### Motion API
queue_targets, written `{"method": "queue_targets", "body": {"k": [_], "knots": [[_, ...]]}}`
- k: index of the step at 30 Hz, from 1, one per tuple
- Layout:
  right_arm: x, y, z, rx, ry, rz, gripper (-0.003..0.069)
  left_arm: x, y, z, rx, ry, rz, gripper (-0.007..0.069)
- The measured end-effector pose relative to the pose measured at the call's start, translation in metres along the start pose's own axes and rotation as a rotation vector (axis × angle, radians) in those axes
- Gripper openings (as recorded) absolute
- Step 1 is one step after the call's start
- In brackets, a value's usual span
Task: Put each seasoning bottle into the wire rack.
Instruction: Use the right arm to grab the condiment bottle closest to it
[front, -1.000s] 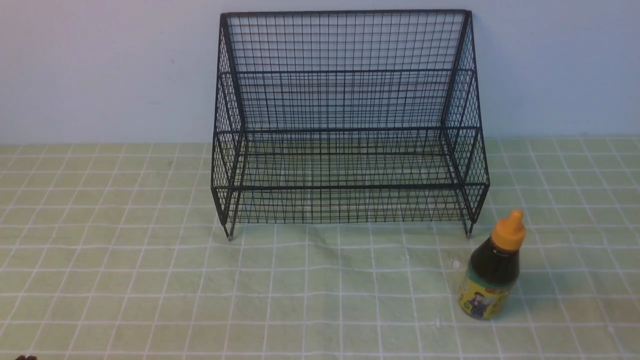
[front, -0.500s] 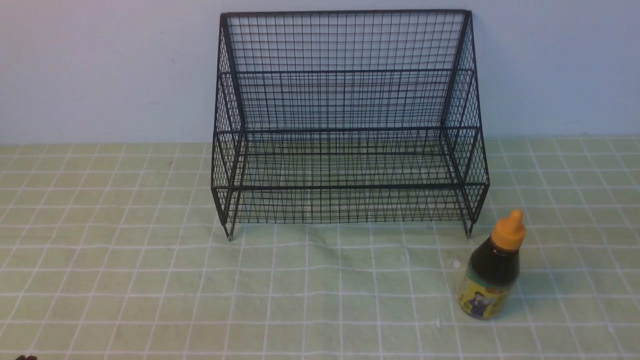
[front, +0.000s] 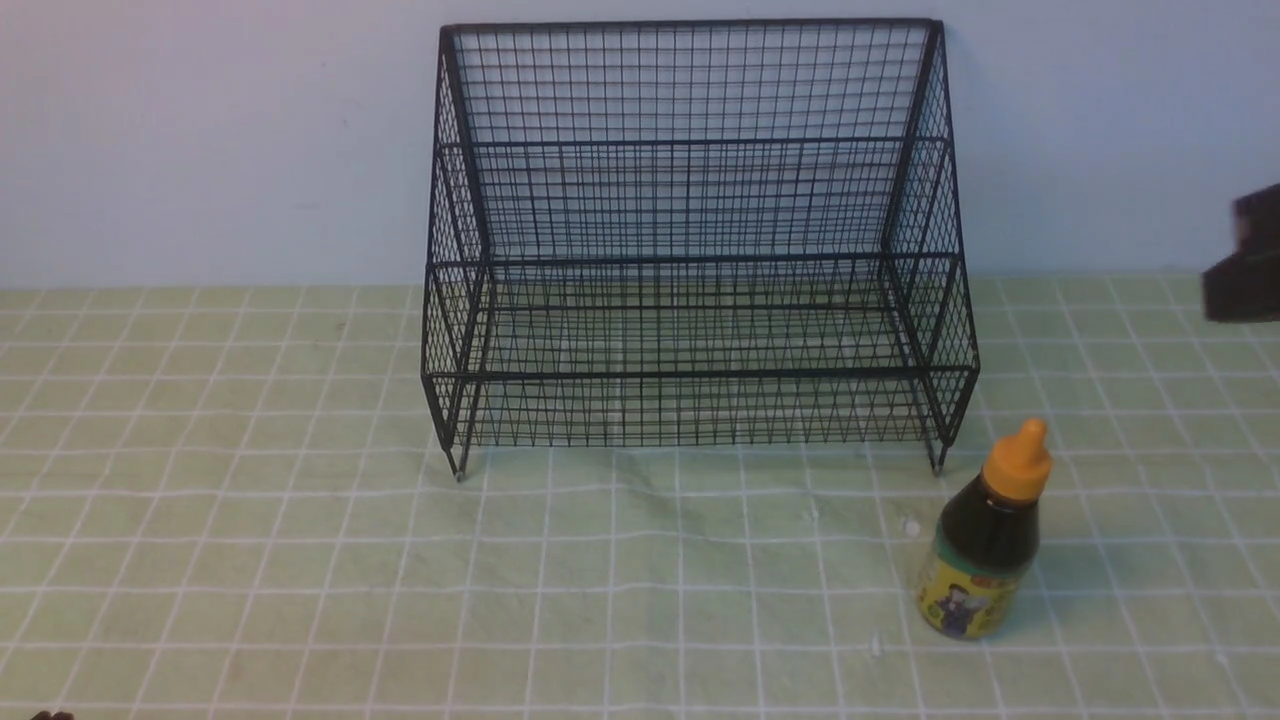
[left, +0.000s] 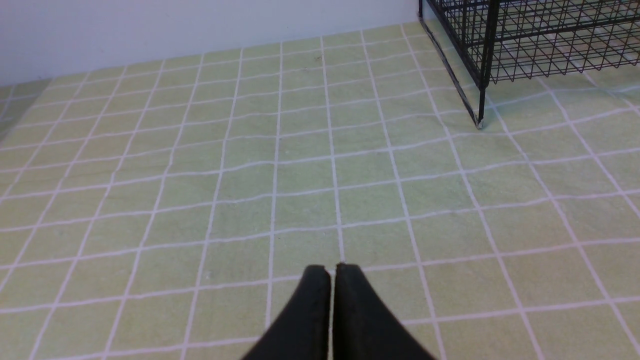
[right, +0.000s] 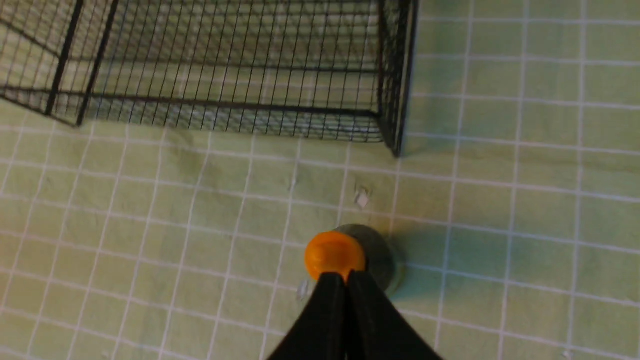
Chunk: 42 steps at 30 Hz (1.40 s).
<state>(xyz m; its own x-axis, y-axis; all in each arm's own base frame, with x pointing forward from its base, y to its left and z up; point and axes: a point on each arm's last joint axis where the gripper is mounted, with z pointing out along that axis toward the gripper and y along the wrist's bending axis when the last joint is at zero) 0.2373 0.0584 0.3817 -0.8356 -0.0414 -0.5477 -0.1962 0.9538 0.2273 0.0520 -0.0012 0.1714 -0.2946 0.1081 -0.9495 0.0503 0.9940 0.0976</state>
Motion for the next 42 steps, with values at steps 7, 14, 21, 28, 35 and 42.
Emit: {"method": "queue_targets", "body": {"k": [7,14,21,28,35,42], "knots": [[-0.001,0.023,0.043,0.076,0.134,-0.095,0.0041,0.000,0.000,0.000,0.000,0.000,0.000,-0.0007],[-0.002,0.026,0.068,0.116,0.184,-0.108,0.0302,0.000,0.000,0.000,0.000,0.000,0.000,-0.0007],[-0.002,0.021,0.107,0.137,0.284,-0.102,0.0524,0.000,0.000,0.000,0.000,0.000,0.000,-0.0007],[0.003,0.017,0.136,0.157,0.379,-0.097,0.0475,0.000,0.000,0.000,0.000,0.000,0.000,-0.0007],[0.004,0.016,0.136,0.154,0.419,-0.163,0.0295,0.000,0.000,0.000,0.000,0.000,0.000,-0.0007],[-0.024,0.031,0.073,0.114,0.215,-0.198,0.0295,0.000,0.000,0.000,0.000,0.000,0.000,-0.0007]]}}
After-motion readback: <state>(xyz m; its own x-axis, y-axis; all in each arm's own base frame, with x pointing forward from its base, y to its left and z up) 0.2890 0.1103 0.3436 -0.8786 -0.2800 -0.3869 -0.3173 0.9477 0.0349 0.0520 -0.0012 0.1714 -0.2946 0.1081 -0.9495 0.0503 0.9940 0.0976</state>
